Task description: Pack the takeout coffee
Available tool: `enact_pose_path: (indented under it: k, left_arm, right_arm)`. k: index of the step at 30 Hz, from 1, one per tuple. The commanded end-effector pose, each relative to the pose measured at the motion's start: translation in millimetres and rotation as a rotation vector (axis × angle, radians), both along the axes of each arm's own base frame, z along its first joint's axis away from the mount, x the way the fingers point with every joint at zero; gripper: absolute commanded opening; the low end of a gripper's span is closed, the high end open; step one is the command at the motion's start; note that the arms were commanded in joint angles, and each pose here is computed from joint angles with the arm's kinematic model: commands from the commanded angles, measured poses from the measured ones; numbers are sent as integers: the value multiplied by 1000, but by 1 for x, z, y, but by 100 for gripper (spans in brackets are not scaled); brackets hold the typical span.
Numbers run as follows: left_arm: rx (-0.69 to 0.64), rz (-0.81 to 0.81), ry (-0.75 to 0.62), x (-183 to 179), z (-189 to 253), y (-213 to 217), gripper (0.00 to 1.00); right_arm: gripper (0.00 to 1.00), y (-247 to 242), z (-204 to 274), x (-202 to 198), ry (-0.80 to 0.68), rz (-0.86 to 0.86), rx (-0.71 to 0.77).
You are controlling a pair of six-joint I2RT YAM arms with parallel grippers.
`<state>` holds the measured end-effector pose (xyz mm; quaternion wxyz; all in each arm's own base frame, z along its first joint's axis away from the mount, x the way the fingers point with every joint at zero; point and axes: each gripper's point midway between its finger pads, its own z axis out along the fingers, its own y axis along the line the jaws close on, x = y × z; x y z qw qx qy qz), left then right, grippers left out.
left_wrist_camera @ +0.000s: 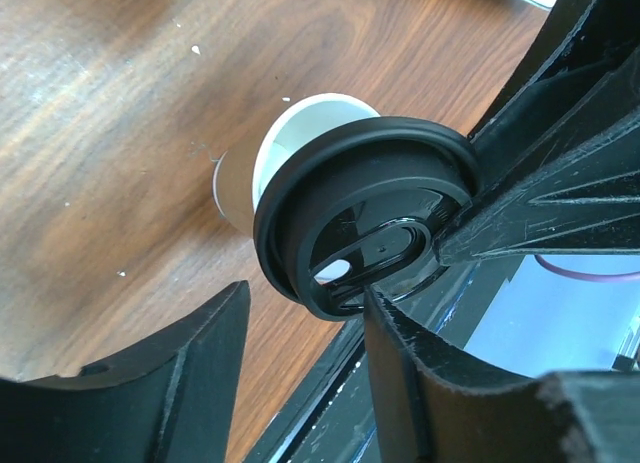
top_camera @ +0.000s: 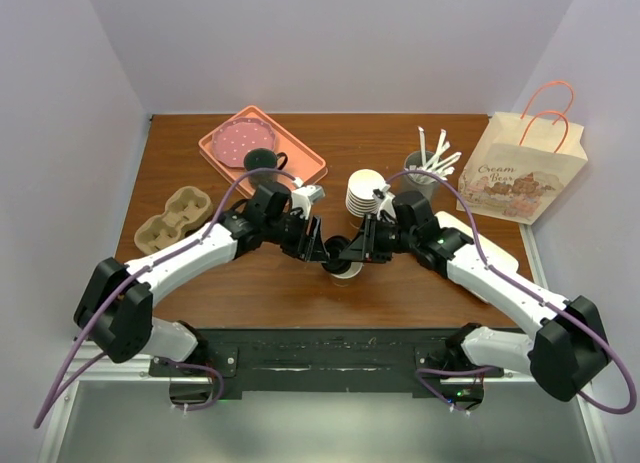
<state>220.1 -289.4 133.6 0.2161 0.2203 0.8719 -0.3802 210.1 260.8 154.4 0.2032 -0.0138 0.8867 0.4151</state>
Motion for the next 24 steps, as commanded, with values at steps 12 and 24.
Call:
enact_pose_path:
  k: [12, 24]
  left_arm:
    - [-3, -4, -13, 7, 9, -16, 37]
    - [-1, -15, -5, 5, 7, -21, 37]
  right_arm:
    - [29, -3, 9, 4, -36, -14, 22]
    - [30, -6, 4, 2, -16, -25, 3]
